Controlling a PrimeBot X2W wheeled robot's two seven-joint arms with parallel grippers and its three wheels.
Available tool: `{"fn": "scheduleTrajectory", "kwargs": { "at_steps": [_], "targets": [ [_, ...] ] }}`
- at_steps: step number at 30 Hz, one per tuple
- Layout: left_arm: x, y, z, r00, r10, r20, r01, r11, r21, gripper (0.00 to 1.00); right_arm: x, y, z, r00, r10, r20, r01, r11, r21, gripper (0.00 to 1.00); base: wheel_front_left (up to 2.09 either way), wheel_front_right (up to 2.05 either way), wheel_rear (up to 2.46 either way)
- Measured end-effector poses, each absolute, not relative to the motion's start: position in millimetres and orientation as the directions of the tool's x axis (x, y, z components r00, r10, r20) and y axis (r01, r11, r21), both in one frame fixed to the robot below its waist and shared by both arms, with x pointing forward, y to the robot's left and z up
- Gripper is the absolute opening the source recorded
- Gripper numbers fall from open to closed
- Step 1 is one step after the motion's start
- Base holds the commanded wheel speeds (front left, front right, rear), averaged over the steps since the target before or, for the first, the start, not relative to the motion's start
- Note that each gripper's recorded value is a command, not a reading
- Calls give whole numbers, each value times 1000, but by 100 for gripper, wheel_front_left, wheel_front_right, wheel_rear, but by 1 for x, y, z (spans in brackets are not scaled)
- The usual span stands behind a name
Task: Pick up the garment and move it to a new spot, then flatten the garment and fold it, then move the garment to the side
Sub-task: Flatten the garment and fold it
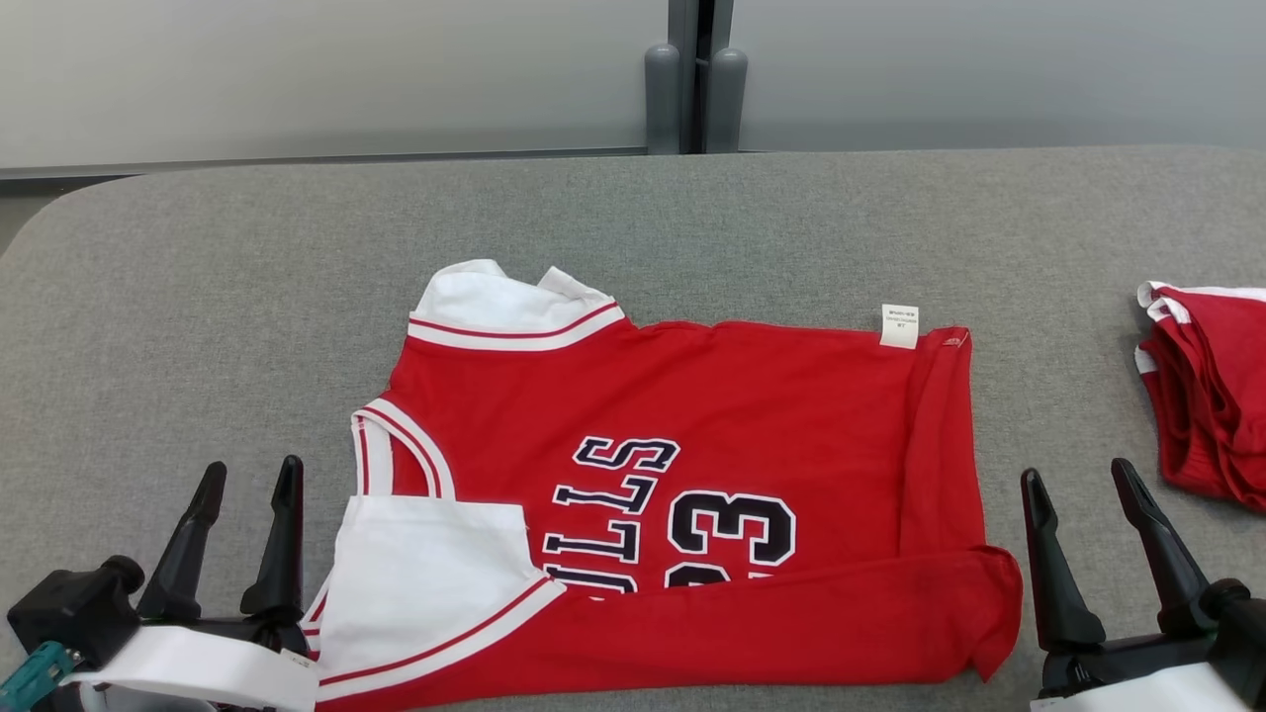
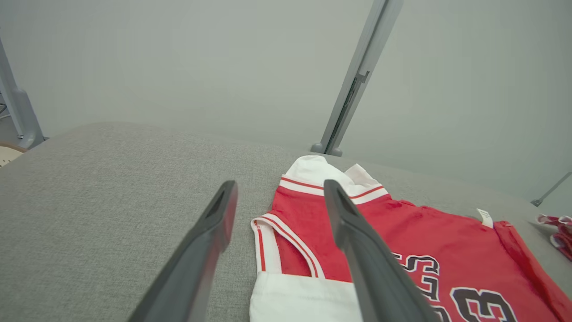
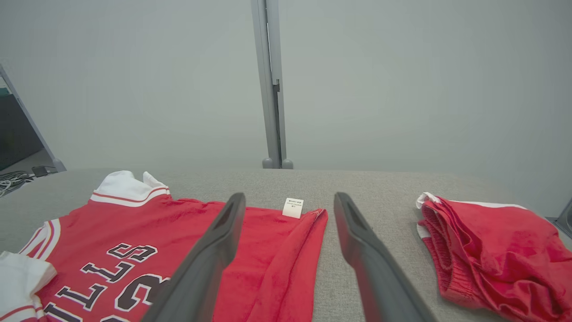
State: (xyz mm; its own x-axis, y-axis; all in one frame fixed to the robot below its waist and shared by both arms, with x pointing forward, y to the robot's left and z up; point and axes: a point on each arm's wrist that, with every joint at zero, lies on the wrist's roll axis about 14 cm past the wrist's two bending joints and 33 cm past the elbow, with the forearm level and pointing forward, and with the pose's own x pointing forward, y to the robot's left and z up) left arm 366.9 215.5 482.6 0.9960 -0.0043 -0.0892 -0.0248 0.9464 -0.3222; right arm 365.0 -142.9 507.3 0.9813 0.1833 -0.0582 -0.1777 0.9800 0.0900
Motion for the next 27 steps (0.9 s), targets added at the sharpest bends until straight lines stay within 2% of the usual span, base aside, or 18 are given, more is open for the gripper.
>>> {"fn": "scheduleTrajectory", "kwargs": {
  "at_steps": [12,17,24,27],
  "targets": [
    [371,216,474,994,0,-114,-36,948,-316,100,369,-141,500,979,189,-79,-180,978,108,100,0,0,0],
    [382,214,480,996,-21,-83,-4,958,-287,100,373,-140,493,977,192,-95,-181,977,116,100,0,0,0],
    [447,182,498,984,-181,-4,173,949,-262,100,393,-134,480,972,207,-115,-193,973,124,100,0,0,0],
    [481,164,493,966,-256,-20,243,937,-253,100,402,-132,469,968,211,-135,-195,973,126,100,0,0,0]
  ]
}}
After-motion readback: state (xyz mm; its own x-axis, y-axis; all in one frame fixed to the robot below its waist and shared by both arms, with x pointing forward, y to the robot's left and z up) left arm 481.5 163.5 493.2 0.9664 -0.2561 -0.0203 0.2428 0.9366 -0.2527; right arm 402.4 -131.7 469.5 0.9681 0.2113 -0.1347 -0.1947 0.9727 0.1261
